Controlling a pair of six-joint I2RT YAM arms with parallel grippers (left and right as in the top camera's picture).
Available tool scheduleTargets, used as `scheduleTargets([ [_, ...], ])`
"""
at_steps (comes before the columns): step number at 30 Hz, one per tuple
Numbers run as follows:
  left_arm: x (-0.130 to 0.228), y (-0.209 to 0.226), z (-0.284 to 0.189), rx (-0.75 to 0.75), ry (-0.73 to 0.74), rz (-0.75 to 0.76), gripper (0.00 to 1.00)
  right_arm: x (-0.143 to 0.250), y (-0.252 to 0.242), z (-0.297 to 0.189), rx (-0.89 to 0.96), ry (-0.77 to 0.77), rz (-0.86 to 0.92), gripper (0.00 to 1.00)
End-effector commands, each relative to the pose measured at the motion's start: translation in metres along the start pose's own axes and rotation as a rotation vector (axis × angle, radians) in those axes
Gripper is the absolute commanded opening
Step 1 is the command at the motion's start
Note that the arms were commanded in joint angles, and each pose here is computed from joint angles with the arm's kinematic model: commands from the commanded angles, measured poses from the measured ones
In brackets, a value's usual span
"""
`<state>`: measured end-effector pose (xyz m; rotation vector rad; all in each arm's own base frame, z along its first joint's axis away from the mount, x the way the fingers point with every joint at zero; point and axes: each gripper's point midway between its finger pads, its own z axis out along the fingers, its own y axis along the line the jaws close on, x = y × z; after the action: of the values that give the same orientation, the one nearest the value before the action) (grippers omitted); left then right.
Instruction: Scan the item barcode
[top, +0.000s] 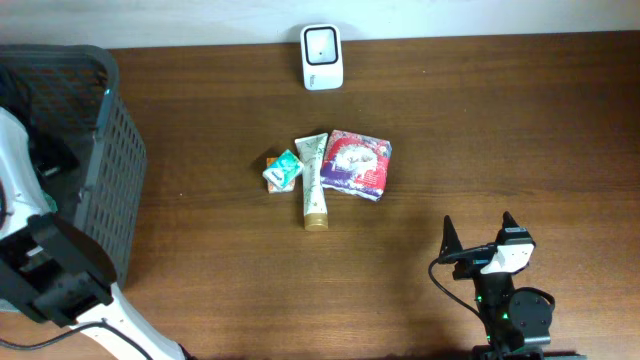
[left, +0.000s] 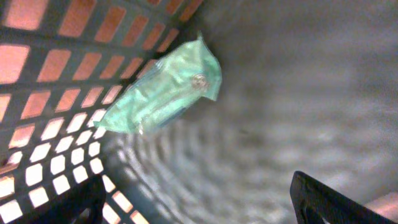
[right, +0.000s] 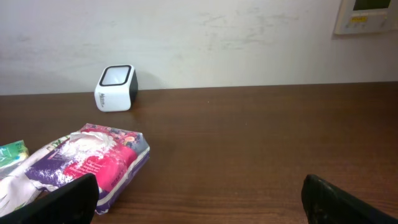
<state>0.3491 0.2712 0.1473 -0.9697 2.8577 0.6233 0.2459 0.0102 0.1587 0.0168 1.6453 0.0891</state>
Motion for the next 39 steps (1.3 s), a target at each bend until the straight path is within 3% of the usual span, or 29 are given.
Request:
scheduleTargets([
  [1,0.011,0.008,0.032,-0.102,0.050,0.156,0.91,0.003,-0.001,0.000,0.006,0.003,-0.008,0.99],
  [7,0.006,-0.006,0.069,-0.103,0.004,0.308,0.88,0.003,-0.001,0.000,0.006,0.003,-0.008,0.98],
  [14,-0.004,0.021,0.081,-0.102,-0.019,0.246,0.84,0.003,-0.001,0.000,0.006,0.003,-0.008,0.99],
  [16,-0.006,0.026,0.085,-0.079,-0.030,0.221,0.78,0.003,-0.001,0.000,0.006,0.003,-0.008,0.99],
  [21,-0.008,0.016,0.096,0.012,-0.038,0.202,0.76,0.003,-0.001,0.000,0.006,0.003,-0.008,0.99],
  [25,0.003,0.000,0.116,0.059,0.014,0.231,0.65,0.003,-0.001,0.000,0.006,0.003,-0.008,0.99],
  [37,-0.004,0.026,0.126,0.027,-0.009,0.167,0.72,0.003,-0.001,0.000,0.006,0.003,-0.008,0.99],
  [39,-0.004,0.026,0.127,0.028,-0.009,0.166,0.64,0.003,-0.001,0.000,0.006,0.003,-0.008,0.99],
])
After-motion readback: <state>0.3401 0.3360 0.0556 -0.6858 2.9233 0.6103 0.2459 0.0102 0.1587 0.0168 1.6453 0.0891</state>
